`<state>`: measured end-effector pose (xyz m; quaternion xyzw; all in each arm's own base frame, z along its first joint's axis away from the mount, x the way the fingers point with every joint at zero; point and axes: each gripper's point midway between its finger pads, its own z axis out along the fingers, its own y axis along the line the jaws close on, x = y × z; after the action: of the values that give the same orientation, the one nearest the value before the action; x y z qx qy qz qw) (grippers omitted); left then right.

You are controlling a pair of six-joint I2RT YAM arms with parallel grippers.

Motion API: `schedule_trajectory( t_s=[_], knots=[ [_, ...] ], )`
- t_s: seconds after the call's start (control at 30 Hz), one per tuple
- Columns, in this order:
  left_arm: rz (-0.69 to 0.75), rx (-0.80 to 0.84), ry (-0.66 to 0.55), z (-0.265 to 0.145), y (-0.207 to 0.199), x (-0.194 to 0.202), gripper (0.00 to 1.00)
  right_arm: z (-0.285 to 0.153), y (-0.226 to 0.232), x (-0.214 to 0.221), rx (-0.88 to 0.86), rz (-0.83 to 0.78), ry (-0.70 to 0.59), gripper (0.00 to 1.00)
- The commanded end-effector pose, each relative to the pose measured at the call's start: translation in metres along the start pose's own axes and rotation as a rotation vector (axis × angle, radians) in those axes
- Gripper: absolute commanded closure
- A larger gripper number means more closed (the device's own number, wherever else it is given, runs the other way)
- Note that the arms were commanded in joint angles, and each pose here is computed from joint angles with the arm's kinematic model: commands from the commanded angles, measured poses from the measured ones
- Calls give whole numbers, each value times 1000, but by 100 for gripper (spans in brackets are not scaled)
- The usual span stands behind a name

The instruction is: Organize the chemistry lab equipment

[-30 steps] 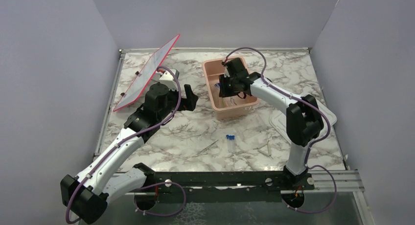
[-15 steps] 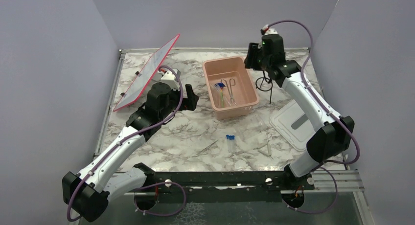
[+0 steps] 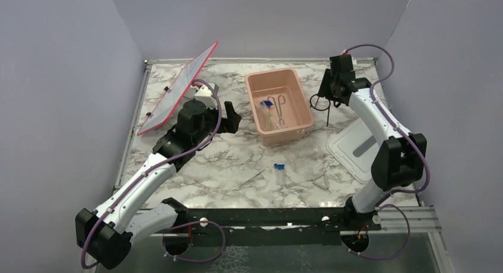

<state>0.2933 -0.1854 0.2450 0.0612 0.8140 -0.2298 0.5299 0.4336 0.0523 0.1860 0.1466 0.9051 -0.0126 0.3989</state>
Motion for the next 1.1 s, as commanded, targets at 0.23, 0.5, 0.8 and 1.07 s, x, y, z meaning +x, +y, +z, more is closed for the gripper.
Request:
schedule_trajectory(
  t_s=[0.23, 0.5, 0.8, 1.07],
  knots=[
    [2, 18, -35, -3, 0, -1, 7, 25, -23, 49, 142, -16, 144, 55],
    [3, 16, -46, -5, 1, -2, 7, 35, -31, 58, 189, -30, 151, 67],
    [3, 17, -59, -10, 1, -4, 7, 47, -38, 55, 249, -68, 152, 87],
    [2, 18, -68, -12, 1, -6, 7, 18, -44, 2, 293, -81, 20, 99]
  ],
)
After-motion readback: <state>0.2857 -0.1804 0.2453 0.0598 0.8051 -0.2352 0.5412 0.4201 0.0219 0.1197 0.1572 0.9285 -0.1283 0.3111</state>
